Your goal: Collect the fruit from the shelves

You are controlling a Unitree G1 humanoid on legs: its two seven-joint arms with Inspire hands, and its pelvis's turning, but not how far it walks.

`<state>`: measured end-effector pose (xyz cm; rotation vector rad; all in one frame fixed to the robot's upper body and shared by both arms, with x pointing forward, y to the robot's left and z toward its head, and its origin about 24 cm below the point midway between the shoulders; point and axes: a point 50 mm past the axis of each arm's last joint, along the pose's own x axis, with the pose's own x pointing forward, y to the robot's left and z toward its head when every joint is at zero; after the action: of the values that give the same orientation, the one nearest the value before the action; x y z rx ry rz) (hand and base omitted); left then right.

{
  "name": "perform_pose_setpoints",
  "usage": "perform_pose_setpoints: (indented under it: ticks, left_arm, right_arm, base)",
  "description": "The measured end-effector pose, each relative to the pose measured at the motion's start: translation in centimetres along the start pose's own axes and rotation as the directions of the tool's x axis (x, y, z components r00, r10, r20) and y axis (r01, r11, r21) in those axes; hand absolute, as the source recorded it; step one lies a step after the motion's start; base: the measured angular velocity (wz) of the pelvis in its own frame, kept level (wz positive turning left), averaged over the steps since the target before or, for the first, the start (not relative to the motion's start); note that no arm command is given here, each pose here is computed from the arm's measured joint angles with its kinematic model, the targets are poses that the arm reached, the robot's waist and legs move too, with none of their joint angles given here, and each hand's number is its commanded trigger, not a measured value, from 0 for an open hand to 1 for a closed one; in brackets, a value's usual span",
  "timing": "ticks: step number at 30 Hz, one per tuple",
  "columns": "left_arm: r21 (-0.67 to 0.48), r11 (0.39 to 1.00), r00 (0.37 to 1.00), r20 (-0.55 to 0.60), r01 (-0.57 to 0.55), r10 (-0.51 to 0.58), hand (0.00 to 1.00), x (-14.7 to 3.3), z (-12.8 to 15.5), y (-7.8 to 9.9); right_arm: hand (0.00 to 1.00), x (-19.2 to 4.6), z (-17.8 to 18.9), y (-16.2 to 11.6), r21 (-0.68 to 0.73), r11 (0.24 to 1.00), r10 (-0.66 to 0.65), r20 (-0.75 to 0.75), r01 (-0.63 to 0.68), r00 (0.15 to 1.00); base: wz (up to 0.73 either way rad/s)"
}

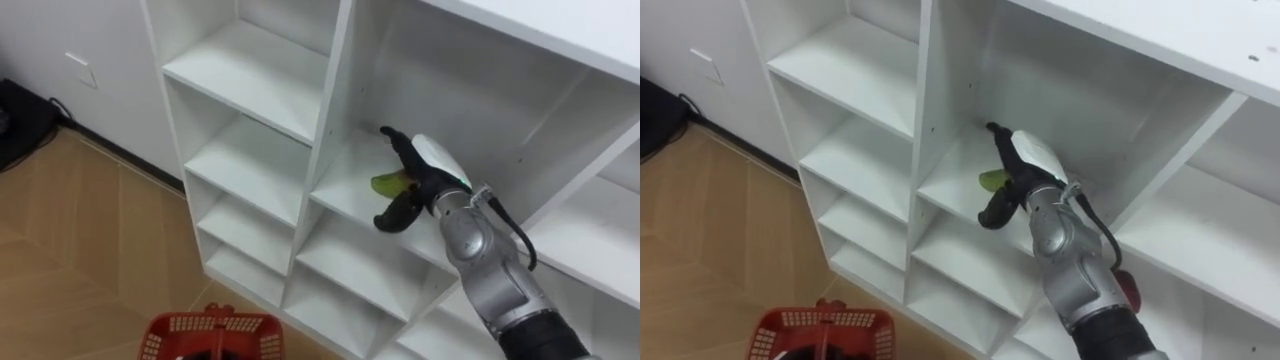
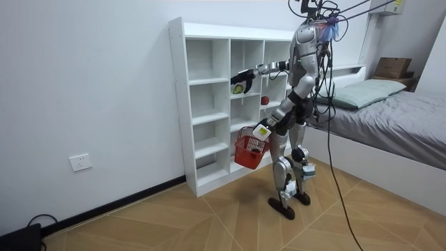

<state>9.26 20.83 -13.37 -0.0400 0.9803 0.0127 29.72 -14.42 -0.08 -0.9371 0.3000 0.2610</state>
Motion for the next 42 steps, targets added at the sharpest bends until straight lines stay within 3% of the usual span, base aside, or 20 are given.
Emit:
perform_pose_setpoints:
  ticks: [13,23,42]
  left_arm:
    - [0.020,1.000,1.000,-0.002,-0.011,0.011,1.00,-0.1,0.5,0.7]
    - [0.102,0.995,1.000,0.008,0.015,-0.016,1.00,0.1,1.6,1.0]
    - [0.109,0.993,0.999,0.008,0.032,-0.034,1.00,0.1,1.7,0.9]
  right_arm:
    - [0.00,1.1,-0.7,-1.0,0.024,0.999,-0.033,-0.042,0.034,0.999]
    - [0.00,2.3,-0.6,-2.6,0.029,0.998,-0.046,-0.041,0.047,0.998]
    - [0.00,2.4,-1.3,-3.6,0.081,0.995,-0.060,-0.057,0.064,0.997]
  base:
    - [-0.01]
    - [0.00]
    - [0.01]
